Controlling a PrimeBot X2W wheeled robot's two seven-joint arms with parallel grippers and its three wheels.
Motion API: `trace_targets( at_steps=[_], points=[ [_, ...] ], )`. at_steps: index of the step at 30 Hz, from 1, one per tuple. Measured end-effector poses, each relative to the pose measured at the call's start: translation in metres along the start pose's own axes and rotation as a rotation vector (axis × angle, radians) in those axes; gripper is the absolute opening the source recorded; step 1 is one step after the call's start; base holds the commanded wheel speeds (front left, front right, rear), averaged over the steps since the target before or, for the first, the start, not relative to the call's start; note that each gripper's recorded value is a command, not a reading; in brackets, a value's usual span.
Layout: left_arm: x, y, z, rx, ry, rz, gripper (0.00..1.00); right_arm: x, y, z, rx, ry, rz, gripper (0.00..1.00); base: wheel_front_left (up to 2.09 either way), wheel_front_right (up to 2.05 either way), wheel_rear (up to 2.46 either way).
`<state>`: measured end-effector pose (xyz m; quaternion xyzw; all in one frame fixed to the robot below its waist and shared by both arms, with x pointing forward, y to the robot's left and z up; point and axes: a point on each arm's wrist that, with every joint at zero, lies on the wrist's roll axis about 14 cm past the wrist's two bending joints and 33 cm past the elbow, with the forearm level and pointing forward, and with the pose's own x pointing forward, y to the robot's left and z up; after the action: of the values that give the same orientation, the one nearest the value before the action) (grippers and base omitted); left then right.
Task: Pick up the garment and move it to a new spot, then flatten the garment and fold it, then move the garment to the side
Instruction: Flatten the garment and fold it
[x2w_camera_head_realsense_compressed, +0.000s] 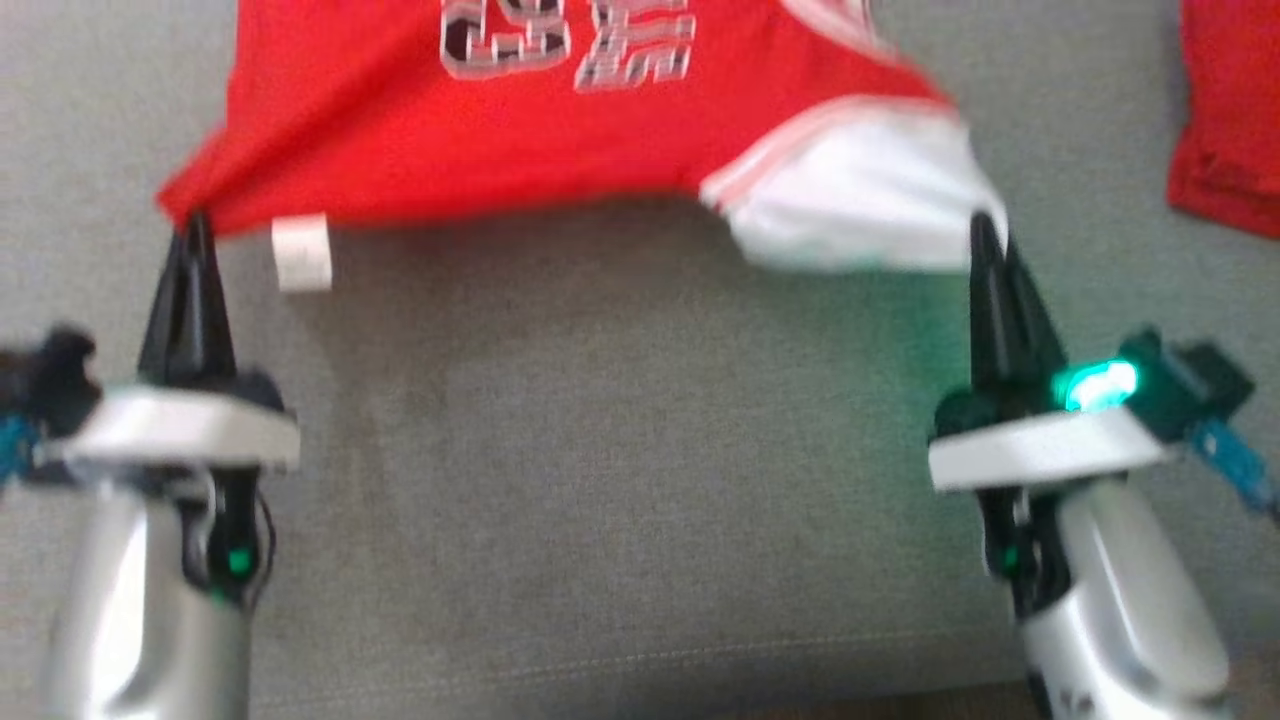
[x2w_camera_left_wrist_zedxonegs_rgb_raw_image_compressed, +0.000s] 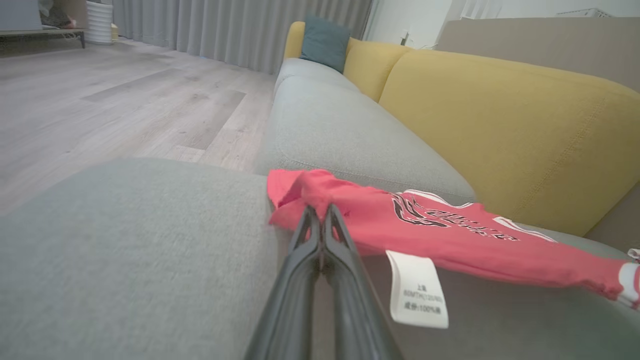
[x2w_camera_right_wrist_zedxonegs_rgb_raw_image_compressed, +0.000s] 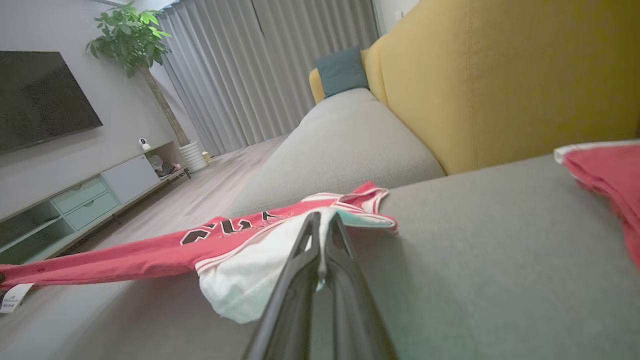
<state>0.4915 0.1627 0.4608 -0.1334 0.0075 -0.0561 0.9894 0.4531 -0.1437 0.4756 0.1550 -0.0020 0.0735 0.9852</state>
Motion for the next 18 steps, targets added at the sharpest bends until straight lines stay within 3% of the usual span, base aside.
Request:
trace_targets(
  at_steps=[9, 18],
  points=[
    [-0.073, 0.001, -0.009, 0.019, 0.04, 0.06, 0.0, -0.065, 0.007, -0.002, 0.062, 0.066, -0.039, 0.0, 0.0, 0.0, 0.0],
    [-0.115, 0.002, -0.005, 0.018, 0.042, 0.094, 0.0, -0.105, 0.013, 0.02, 0.042, 0.075, -0.035, 0.0, 0.0, 0.0, 0.0]
  ],
)
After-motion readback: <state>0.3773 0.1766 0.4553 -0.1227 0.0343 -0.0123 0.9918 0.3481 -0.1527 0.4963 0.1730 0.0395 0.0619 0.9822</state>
